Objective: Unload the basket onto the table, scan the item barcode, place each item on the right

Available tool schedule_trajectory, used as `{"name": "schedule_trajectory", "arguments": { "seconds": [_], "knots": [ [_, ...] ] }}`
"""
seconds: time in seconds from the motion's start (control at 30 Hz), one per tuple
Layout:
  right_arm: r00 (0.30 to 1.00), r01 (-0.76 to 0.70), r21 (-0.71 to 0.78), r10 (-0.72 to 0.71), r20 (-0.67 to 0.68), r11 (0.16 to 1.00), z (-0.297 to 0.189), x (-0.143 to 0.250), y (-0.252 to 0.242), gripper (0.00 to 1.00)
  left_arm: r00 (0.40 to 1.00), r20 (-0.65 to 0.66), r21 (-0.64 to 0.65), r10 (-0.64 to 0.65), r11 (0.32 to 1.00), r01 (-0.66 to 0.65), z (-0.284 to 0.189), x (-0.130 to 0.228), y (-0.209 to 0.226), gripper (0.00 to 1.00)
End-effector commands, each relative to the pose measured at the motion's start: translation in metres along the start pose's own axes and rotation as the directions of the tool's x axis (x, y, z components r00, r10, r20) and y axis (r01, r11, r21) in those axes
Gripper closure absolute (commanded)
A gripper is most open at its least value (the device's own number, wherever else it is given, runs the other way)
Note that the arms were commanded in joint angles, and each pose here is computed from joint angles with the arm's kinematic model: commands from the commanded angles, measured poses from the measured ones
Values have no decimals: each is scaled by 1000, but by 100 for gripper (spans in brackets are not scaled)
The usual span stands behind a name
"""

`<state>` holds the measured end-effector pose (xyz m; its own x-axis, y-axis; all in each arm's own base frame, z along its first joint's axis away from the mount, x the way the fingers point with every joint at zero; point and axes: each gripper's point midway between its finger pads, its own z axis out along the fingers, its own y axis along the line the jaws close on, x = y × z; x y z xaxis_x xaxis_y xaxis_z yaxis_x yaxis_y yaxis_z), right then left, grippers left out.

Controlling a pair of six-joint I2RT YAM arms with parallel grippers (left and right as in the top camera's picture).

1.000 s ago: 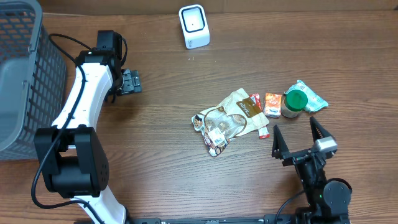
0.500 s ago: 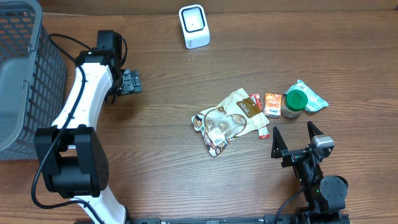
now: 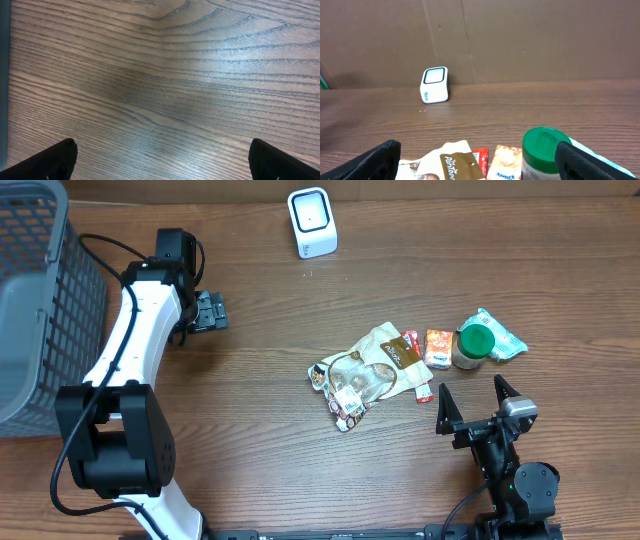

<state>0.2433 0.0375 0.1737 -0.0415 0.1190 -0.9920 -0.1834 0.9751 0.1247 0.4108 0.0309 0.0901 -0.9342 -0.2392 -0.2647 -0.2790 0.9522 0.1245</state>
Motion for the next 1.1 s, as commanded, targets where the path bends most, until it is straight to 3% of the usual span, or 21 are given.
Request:
{"name": "schedule_trajectory", "arguments": {
  "seconds": [0.0, 0.87, 1.07],
  "knots": [
    [1000, -7, 19, 7, 4, 1000, 0, 2, -4, 0, 1000, 9, -6, 13, 1000, -13, -2, -4, 0, 0],
    [1000, -7, 19, 7, 4, 1000, 0, 2, -4, 0, 1000, 14, -5, 12, 1000, -12, -3, -4, 0, 0],
    [1000, -7, 19, 7, 4, 1000, 0, 2, -4, 0, 993, 114, 24, 3, 1000, -6, -44, -14, 0, 0]
  ]
}}
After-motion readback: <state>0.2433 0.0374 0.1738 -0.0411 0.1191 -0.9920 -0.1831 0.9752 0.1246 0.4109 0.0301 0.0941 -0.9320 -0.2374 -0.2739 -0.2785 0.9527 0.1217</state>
